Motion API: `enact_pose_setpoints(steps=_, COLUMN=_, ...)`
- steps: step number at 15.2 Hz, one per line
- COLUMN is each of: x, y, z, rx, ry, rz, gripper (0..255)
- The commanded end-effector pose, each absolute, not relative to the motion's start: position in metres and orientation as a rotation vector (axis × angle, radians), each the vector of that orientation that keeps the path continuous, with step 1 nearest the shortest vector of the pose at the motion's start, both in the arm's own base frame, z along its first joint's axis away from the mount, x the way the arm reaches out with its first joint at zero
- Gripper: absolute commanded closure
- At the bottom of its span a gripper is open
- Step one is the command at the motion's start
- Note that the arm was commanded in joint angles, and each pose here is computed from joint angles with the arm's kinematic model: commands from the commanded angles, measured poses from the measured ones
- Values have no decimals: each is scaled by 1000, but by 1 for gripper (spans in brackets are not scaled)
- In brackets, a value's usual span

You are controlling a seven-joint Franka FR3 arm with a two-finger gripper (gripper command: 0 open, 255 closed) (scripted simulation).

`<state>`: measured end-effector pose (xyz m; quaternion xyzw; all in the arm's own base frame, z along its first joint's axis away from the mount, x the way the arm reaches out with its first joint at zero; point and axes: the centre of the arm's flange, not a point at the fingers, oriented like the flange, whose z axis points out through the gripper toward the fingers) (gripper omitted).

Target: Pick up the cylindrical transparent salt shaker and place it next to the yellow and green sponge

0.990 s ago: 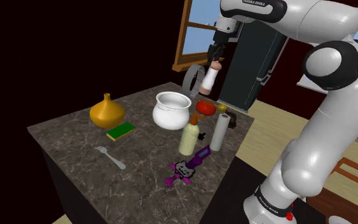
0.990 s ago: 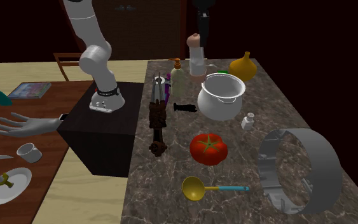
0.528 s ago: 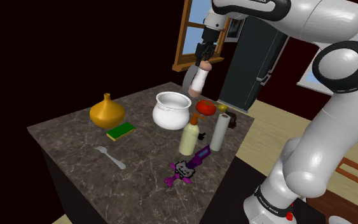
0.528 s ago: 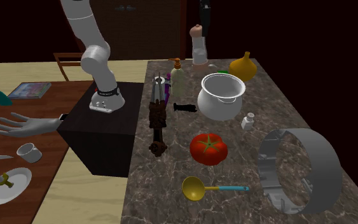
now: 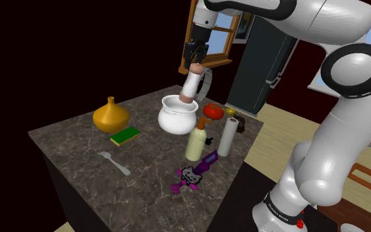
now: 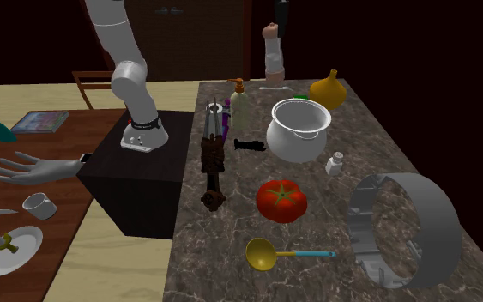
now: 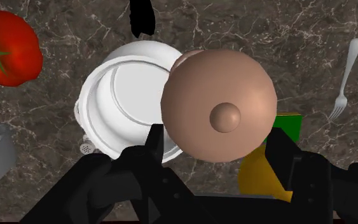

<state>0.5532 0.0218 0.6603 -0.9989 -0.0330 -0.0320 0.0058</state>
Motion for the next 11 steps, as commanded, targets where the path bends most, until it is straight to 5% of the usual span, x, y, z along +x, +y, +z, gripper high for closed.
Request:
enact_pose_setpoints(steps=1, x=556, y=50, z=659, rx=-3127, ry=-102, rz=-101, gripper=255)
enact_pose_setpoints(steps=11, x=576, y=180, z=659, rx=-3127, ry=-102, rz=-101, gripper=255)
